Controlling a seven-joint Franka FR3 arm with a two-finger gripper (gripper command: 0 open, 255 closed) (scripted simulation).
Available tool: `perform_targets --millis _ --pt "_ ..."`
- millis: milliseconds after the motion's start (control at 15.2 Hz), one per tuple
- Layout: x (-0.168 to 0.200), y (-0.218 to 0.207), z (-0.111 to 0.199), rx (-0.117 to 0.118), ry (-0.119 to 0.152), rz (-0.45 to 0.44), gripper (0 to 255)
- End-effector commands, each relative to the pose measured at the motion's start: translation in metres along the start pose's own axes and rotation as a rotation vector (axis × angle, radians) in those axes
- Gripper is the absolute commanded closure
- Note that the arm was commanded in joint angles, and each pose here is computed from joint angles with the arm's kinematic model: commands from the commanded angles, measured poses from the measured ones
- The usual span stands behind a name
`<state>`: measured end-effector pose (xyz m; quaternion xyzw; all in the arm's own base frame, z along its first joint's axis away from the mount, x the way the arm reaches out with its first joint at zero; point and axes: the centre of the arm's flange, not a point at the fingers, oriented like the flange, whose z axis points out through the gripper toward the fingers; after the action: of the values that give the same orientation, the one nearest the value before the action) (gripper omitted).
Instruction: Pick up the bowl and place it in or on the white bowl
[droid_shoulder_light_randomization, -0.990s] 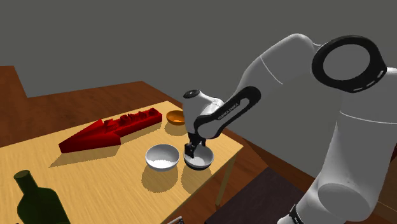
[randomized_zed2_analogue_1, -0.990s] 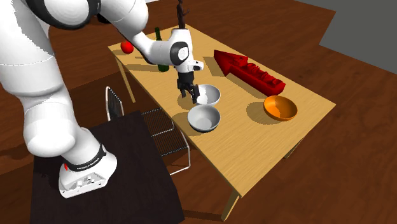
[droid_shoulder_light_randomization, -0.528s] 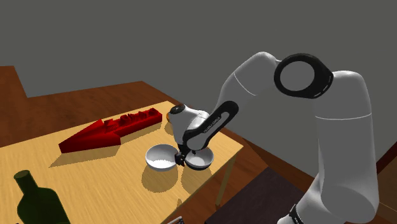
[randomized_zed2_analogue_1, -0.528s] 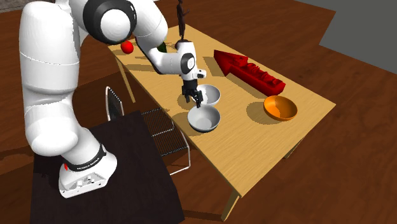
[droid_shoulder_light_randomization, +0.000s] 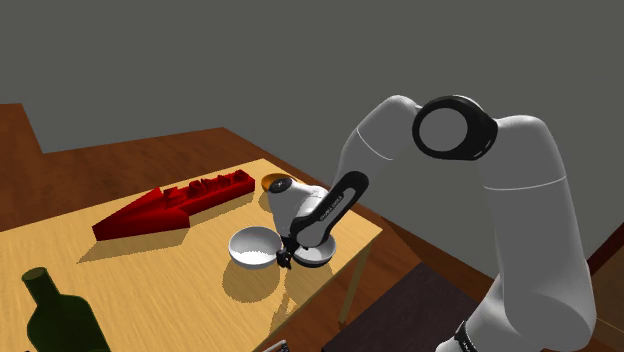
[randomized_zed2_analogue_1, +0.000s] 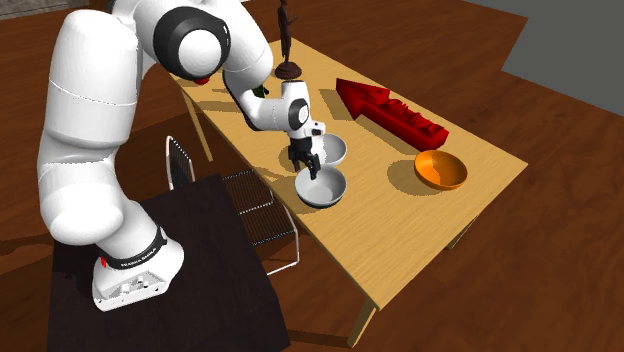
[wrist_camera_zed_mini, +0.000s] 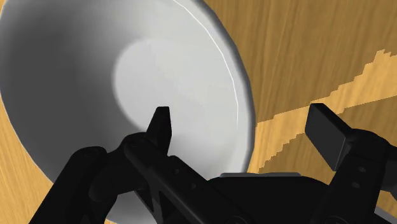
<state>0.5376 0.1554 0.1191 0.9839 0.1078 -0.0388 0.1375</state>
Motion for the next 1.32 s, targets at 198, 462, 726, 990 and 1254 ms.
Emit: perform_targets --millis 198,462,726,990,1254 --pt "0.001 0.0 0.003 0.0 0.001 0.0 0" --pt "0.001 0.0 0.003 0.0 0.001 0.0 255" --pt "0.001 0.0 0.003 0.0 0.001 0.0 255" --pt "0.001 0.0 0.003 0.0 0.001 0.0 255" --pt "-0.001 0.004 -0.012 0.0 0.001 0.0 255"
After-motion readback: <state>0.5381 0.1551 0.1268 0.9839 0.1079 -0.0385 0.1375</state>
